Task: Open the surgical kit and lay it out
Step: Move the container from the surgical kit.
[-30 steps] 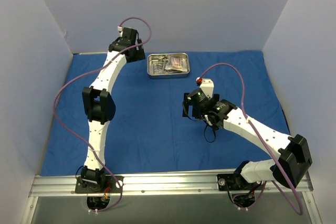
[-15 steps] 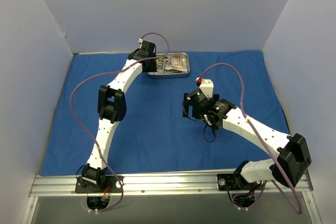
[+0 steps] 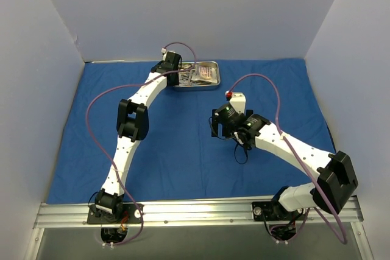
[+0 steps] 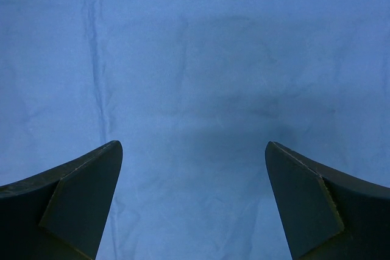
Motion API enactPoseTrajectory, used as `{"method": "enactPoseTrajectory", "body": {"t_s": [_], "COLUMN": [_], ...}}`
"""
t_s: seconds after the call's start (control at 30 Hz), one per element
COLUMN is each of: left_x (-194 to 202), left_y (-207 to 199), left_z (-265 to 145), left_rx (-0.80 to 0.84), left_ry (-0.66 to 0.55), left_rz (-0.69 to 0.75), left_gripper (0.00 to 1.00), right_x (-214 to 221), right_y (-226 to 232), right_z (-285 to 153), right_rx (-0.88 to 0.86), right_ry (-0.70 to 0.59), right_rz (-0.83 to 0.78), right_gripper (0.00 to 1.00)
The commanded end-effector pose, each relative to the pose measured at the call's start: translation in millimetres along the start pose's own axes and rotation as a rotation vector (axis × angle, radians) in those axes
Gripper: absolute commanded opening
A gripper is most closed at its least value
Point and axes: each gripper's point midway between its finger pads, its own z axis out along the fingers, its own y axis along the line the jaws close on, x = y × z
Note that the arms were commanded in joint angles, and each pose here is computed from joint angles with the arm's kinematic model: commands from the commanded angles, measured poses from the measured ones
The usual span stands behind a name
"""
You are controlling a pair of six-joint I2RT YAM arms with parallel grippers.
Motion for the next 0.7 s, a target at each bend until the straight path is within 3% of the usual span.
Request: {"method": "enactPoseTrajectory", "body": {"t_s": [0.0,0.3,0.53,0.67], "left_x": [-33,-32,-43,-46], "left_y": [3,8,22,47], "left_z": [-1,2,-12,-22], "left_rx": [0.003,-0.014,-0.046,-0.098], "left_ry": [-0.094,-0.089,-0.115,-0.121], "left_rz": [-0.060,-0.097,-0.137,-0.215], "left_gripper": [0.50,0.25,0.10,0.07], "right_x": [-8,-7,-6,-2], "right_y": [1,6,12,15], "right_z": [-2,2,5,6], "right_rx": [0.023,0.019,0.002,-0.013], "right_ry": [-0.012,0.001,0.010,0.018], "right_rz": [-0.001,-0.001,-0.002,-0.011], "right_gripper": [0.99,0.99,0.99,0.99]}}
